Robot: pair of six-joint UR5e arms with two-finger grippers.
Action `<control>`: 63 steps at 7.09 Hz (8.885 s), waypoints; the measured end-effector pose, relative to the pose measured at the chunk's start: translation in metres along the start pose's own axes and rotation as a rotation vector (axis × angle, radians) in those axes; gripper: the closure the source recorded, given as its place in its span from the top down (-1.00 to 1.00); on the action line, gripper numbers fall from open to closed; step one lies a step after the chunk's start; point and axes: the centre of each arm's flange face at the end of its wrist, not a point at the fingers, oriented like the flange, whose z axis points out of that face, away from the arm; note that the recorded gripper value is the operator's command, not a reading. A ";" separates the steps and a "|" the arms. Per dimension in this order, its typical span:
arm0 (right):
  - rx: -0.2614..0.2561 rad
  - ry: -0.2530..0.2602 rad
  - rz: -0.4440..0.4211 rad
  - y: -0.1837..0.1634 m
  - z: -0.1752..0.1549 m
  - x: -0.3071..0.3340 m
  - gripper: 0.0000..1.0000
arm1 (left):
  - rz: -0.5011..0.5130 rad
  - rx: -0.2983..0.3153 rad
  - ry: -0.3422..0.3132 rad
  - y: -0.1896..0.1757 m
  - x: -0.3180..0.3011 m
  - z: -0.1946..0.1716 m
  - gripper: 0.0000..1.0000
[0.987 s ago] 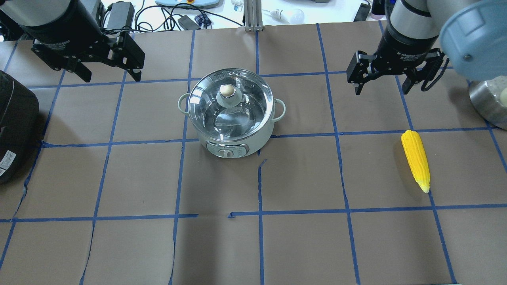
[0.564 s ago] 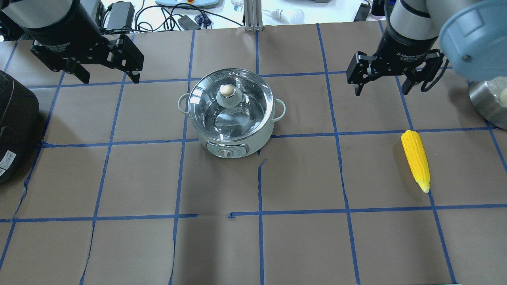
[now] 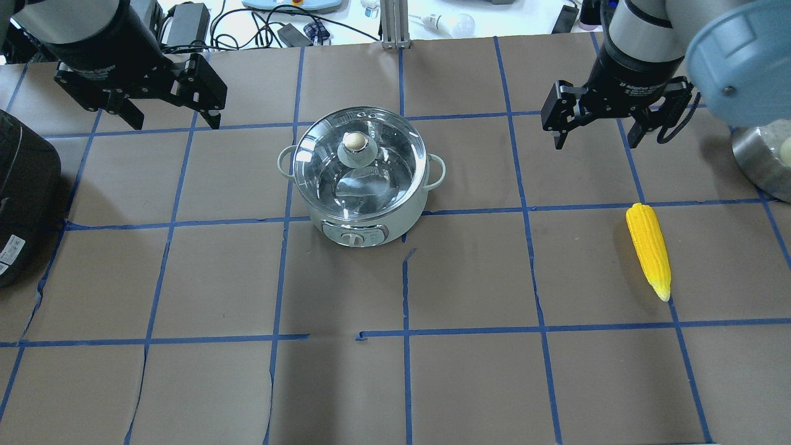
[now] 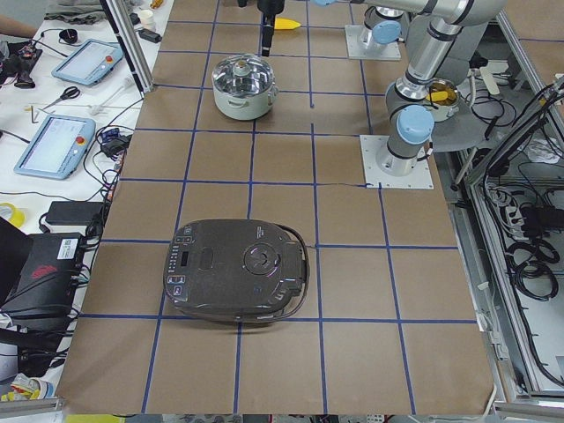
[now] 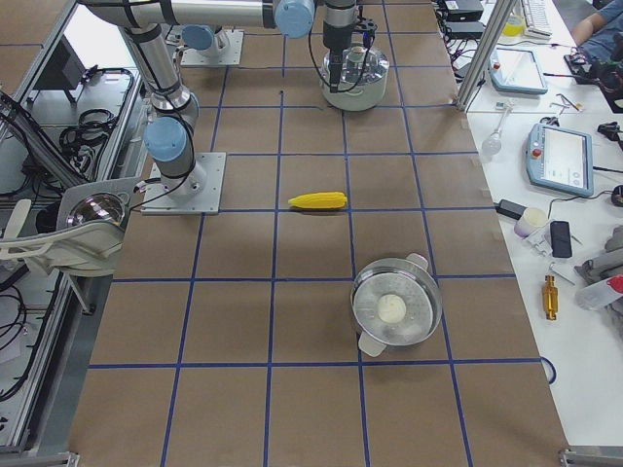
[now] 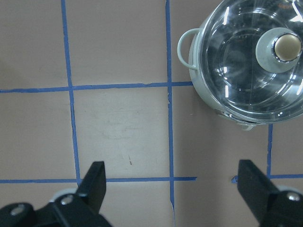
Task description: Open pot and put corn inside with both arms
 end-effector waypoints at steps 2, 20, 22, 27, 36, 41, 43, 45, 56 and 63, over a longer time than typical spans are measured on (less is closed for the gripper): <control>-0.001 -0.001 -0.009 -0.002 0.001 0.002 1.00 | -0.006 -0.007 -0.001 0.000 0.000 0.004 1.00; -0.149 -0.065 -0.039 -0.013 0.300 0.192 1.00 | -0.107 -0.031 0.126 -0.096 0.157 0.208 0.72; -0.128 -0.056 -0.037 -0.017 0.303 0.194 -0.12 | -0.109 -0.044 0.124 -0.096 0.161 0.216 0.72; -0.063 -0.040 -0.023 -0.028 0.298 0.197 -1.00 | -0.103 -0.052 0.120 -0.086 0.176 0.216 0.20; 0.051 -0.010 0.016 -0.128 0.087 -0.017 -1.00 | -0.087 -0.041 0.067 -0.095 0.098 0.157 -0.88; 0.106 -0.062 0.044 -0.129 0.067 -0.244 -0.96 | 0.021 -0.139 0.002 -0.102 -0.106 0.186 -0.91; 0.103 -0.073 0.021 -0.116 0.079 -0.288 -0.30 | 0.040 -0.174 0.011 -0.093 -0.191 0.225 -0.93; 0.072 -0.118 -0.008 -0.106 0.098 -0.310 1.00 | 0.068 -0.150 0.008 -0.087 -0.234 0.272 -0.93; 0.029 -0.030 0.098 -0.090 0.022 -0.025 1.00 | -0.097 -0.147 -0.005 -0.083 -0.195 0.288 1.00; -0.005 -0.046 -0.008 -0.004 -0.002 -0.002 1.00 | -0.102 -0.046 0.002 -0.032 0.031 0.038 1.00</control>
